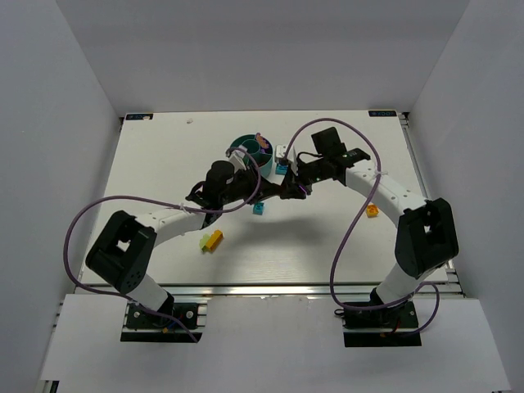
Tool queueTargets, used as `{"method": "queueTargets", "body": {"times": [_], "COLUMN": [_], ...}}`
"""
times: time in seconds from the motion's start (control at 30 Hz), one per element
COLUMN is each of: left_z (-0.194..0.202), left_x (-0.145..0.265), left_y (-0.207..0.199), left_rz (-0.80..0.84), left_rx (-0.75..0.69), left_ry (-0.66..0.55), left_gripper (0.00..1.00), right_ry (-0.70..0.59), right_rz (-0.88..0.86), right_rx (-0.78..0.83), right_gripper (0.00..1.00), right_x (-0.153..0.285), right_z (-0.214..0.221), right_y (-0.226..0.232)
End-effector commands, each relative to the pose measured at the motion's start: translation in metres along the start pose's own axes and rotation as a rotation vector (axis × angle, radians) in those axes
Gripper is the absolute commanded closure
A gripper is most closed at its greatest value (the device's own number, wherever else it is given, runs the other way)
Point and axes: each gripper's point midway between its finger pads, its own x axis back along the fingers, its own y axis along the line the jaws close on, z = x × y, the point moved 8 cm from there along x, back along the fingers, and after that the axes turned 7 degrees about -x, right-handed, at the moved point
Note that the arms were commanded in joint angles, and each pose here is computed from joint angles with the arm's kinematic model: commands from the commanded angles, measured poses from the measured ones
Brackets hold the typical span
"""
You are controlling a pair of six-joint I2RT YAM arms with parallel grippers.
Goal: Sort the legos into containers by color
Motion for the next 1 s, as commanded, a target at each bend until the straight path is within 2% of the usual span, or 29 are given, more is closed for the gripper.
{"method": "queueTargets", "body": {"times": [0.0,0.03,0.13,0.17,0.23,0.3,0.33,0.37,0.43,0.47,0.5,0.53,0.6,0.63,0.67,0.83,0.97], "left_z": [-0.012,-0.017,-0.023,-0.027,-0.040,-0.056,-0.056,-0.072,-0.081,-0.096,-0.098,-0.100,-0.112,-0.115,-0.116,-0.131,-0.135], "left_x": [-0.001,0.000,0.003,0.006,0.009,0.015,0.019,0.015,0.015,0.013,0.006,0.006,-0.002,-0.002,-0.005,-0.014,-0.020], "left_y": [-0.018,-0.023,-0.023,-0.023,-0.017,-0.013,-0.005,-0.015,-0.010,-0.023,-0.018,-0.016,-0.019,-0.017,-0.016,-0.002,0.006], "left_rz": [0.042,0.048,-0.012,-0.058,-0.172,-0.315,-0.389,-0.401,-0.473,-0.461,-0.478,-0.488,-0.488,-0.492,-0.492,-0.540,-0.566], "left_rx": [-0.071,-0.085,-0.130,-0.167,-0.207,-0.311,-0.392,-0.443,-0.565,-0.613,-0.648,-0.719,-0.792,-0.864,-0.897,-1.115,-1.192], "left_ry": [-0.024,-0.037,-0.049,-0.040,-0.081,-0.077,-0.024,-0.039,0.014,-0.005,0.029,0.069,0.085,0.117,0.131,0.203,0.209], "left_gripper": [0.86,0.92,0.96,0.97,0.97,0.98,0.98,0.98,0.98,0.98,0.98,0.98,0.98,0.99,0.99,0.99,0.99], "right_ry": [-0.073,-0.074,-0.056,-0.051,-0.018,-0.040,-0.038,-0.056,-0.037,-0.016,-0.037,-0.039,-0.053,-0.053,-0.056,-0.091,-0.094], "right_rz": [0.010,0.021,0.071,0.095,0.189,0.327,0.364,0.418,0.449,0.437,0.375,0.350,0.315,0.303,0.305,0.340,0.351], "right_rx": [0.067,0.074,0.058,0.063,0.050,0.069,0.062,0.081,0.113,0.091,0.091,0.086,0.034,0.013,0.000,-0.006,-0.015], "right_gripper": [0.83,0.81,0.49,0.11,0.11,0.11,0.11,0.11,0.11,0.13,0.19,0.44,0.75,0.97,1.00,1.00,1.00], "right_x": [0.010,0.011,0.012,0.013,0.018,0.034,0.037,0.045,0.054,0.060,0.061,0.065,0.073,0.074,0.078,0.086,0.090], "right_z": [-0.022,-0.022,-0.018,-0.018,-0.013,-0.015,-0.007,-0.007,-0.005,0.002,0.002,0.003,0.005,0.007,0.009,0.014,0.016], "right_y": [0.009,0.009,0.006,0.004,-0.003,-0.015,-0.018,-0.025,-0.028,-0.028,-0.025,-0.024,-0.025,-0.025,-0.025,-0.021,-0.022]}}
